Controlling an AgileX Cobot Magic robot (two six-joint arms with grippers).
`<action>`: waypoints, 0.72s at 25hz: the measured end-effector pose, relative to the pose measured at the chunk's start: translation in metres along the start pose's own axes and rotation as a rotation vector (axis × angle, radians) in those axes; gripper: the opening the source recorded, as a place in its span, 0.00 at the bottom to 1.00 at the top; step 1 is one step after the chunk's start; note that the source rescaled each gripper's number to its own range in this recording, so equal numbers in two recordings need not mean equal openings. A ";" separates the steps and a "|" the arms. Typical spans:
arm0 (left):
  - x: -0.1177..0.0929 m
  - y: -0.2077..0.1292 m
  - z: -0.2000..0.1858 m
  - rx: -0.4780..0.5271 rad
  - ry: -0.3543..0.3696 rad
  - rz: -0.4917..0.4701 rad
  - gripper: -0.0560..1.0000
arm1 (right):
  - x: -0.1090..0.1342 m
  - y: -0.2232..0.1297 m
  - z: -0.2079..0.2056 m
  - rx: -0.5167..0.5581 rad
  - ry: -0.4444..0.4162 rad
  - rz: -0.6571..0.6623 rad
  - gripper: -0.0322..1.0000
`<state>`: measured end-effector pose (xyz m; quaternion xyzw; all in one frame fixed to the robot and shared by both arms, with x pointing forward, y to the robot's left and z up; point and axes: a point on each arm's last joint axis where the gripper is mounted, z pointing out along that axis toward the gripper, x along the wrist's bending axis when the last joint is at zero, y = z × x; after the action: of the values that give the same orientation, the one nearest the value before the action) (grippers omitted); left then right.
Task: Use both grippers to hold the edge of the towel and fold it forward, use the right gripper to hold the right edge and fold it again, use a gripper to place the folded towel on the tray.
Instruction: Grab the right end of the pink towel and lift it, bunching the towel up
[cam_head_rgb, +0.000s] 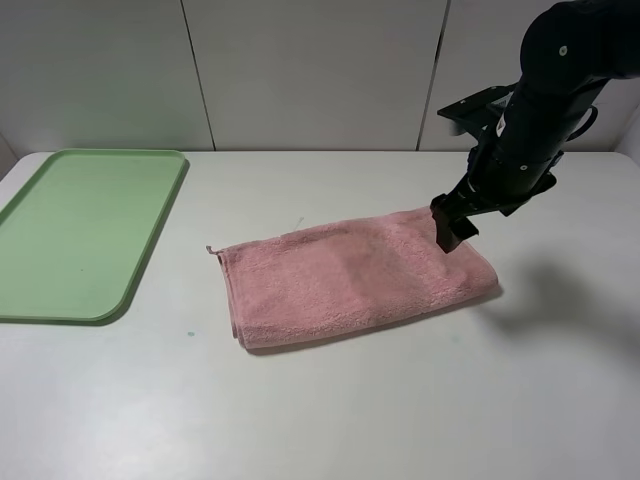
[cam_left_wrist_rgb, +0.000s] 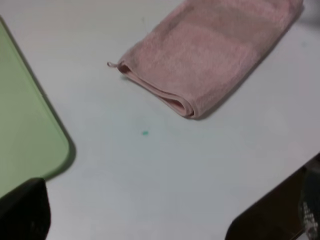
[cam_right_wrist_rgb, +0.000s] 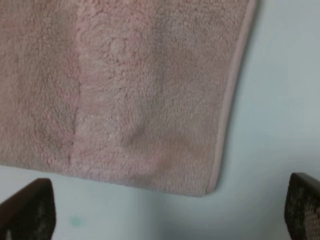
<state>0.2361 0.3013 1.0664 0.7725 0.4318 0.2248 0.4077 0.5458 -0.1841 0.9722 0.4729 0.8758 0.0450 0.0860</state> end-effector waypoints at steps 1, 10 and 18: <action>0.001 -0.005 0.000 0.000 0.007 -0.011 1.00 | 0.000 0.000 0.000 0.000 0.000 0.000 1.00; 0.010 -0.026 0.009 -0.008 0.106 -0.072 1.00 | 0.000 0.000 0.000 -0.004 0.001 0.001 1.00; 0.011 -0.026 0.008 -0.012 0.138 -0.079 1.00 | 0.001 0.002 0.000 -0.018 0.009 0.078 1.00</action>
<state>0.2346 0.3145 1.0405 0.7351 0.4878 0.2635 0.3901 0.5468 -0.1826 0.9724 0.5055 0.8567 0.0582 0.0846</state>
